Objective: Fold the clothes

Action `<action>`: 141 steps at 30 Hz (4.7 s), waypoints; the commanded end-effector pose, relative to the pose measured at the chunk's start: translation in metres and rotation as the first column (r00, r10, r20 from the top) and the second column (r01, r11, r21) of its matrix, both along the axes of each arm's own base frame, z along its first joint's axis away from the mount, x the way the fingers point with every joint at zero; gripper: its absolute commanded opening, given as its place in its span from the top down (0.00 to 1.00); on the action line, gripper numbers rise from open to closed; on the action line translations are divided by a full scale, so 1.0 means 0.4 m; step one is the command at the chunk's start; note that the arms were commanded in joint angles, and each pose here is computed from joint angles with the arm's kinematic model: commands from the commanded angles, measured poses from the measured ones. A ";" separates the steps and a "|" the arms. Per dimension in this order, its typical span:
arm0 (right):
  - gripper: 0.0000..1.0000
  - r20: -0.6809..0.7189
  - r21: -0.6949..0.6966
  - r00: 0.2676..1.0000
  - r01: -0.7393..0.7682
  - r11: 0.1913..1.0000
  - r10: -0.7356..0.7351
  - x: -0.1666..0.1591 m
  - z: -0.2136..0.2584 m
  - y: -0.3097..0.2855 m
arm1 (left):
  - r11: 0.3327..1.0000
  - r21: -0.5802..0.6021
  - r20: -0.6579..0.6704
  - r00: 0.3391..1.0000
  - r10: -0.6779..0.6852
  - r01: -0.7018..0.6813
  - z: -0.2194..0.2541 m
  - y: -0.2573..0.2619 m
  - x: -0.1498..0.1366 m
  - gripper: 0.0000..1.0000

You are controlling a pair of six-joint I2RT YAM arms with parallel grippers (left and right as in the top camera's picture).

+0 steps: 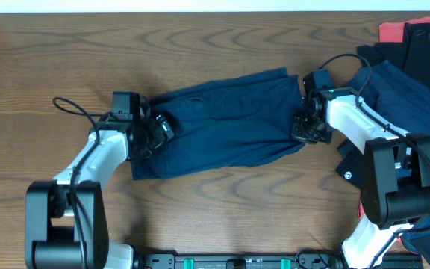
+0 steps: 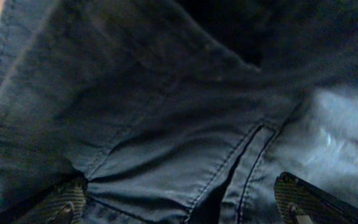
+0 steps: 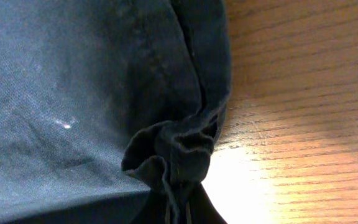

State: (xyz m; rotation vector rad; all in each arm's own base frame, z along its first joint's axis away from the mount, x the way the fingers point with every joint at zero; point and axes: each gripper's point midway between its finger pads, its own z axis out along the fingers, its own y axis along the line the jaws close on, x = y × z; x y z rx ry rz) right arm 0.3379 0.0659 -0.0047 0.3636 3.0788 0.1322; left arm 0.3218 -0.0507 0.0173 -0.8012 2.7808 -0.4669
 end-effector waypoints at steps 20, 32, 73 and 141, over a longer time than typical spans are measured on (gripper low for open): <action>0.01 0.495 0.007 0.869 -0.011 1.000 0.006 0.168 0.360 -0.021 | 0.988 0.146 0.229 0.970 -0.085 0.053 0.155 0.113 0.019 0.02; 0.01 0.423 -0.004 0.906 -0.011 1.000 0.011 0.131 0.327 -0.027 | 0.996 -0.035 0.021 0.996 -0.087 0.088 -0.045 0.055 0.003 0.02; 0.99 0.254 0.554 0.780 -0.602 0.574 0.572 -0.155 -0.010 0.681 | 0.972 -0.175 0.230 0.966 -0.117 0.159 0.368 -0.017 0.018 0.94; 0.96 -0.065 0.094 0.856 -0.507 0.857 0.513 -0.068 -0.062 0.211 | 0.905 -0.188 0.359 0.884 -0.299 0.383 0.477 -0.406 0.052 0.94</action>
